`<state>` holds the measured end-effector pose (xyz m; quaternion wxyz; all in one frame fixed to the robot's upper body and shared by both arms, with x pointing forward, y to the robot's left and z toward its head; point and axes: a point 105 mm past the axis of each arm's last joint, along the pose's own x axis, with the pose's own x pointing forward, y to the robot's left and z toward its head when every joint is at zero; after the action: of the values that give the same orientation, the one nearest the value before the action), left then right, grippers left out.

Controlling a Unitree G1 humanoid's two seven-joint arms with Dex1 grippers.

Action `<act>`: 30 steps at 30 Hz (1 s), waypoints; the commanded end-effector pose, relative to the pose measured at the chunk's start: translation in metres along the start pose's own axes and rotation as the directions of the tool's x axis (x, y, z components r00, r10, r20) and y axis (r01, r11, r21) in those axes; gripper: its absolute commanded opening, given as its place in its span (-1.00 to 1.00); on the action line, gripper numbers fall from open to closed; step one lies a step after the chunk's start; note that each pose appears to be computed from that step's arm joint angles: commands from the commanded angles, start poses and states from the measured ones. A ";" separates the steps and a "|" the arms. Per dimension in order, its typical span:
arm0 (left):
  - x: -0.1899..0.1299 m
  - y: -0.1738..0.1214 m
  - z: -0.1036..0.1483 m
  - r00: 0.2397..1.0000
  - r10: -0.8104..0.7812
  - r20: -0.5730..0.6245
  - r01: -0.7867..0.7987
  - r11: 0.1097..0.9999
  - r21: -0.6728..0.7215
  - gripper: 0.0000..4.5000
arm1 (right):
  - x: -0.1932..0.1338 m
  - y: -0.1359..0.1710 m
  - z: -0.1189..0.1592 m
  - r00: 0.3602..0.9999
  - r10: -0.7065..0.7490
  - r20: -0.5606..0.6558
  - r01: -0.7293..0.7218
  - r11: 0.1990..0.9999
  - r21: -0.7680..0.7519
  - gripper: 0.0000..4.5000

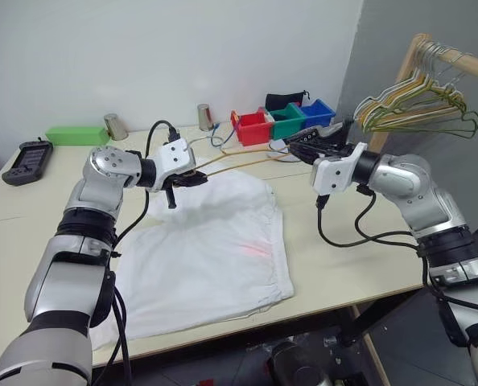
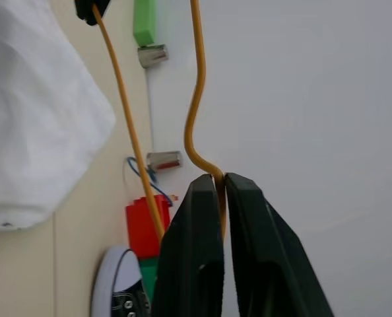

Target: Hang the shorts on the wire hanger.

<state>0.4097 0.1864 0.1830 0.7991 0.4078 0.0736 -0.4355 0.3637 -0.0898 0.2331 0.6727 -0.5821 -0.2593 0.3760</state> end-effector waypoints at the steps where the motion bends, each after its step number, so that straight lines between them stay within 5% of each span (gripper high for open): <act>1: 0.003 0.005 0.007 0.996 0.089 -0.017 -0.085 0.985 0.150 -1.00 | -0.006 -0.005 0.003 0.999 0.029 -0.018 -0.029 0.999 0.034 -0.41; 10: 0.010 -0.012 0.006 0.990 0.135 -0.051 -0.115 0.949 0.294 -1.00 | -0.014 0.002 -0.016 0.974 0.126 -0.188 -0.110 0.990 0.090 0.67; 14: 0.015 -0.022 0.021 0.991 0.128 -0.028 -0.111 0.933 0.343 -1.00 | -0.007 0.018 -0.028 0.947 0.192 -0.257 -0.179 0.981 0.075 0.99; 26: 0.023 -0.041 0.035 0.992 0.121 -0.023 -0.105 0.930 0.352 -1.00 | 0.006 0.029 -0.052 0.893 0.234 -0.384 -0.226 0.972 0.068 0.99; 30: 0.022 -0.037 0.028 0.988 0.145 -0.057 -0.115 0.926 0.360 -1.00 | 0.002 0.029 -0.052 0.886 0.249 -0.391 -0.243 0.968 0.066 0.66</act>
<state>0.3848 0.1387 0.1521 0.7356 0.5488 0.0201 -0.3966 0.4006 -0.1170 0.1795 0.6683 -0.6575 -0.0252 0.3470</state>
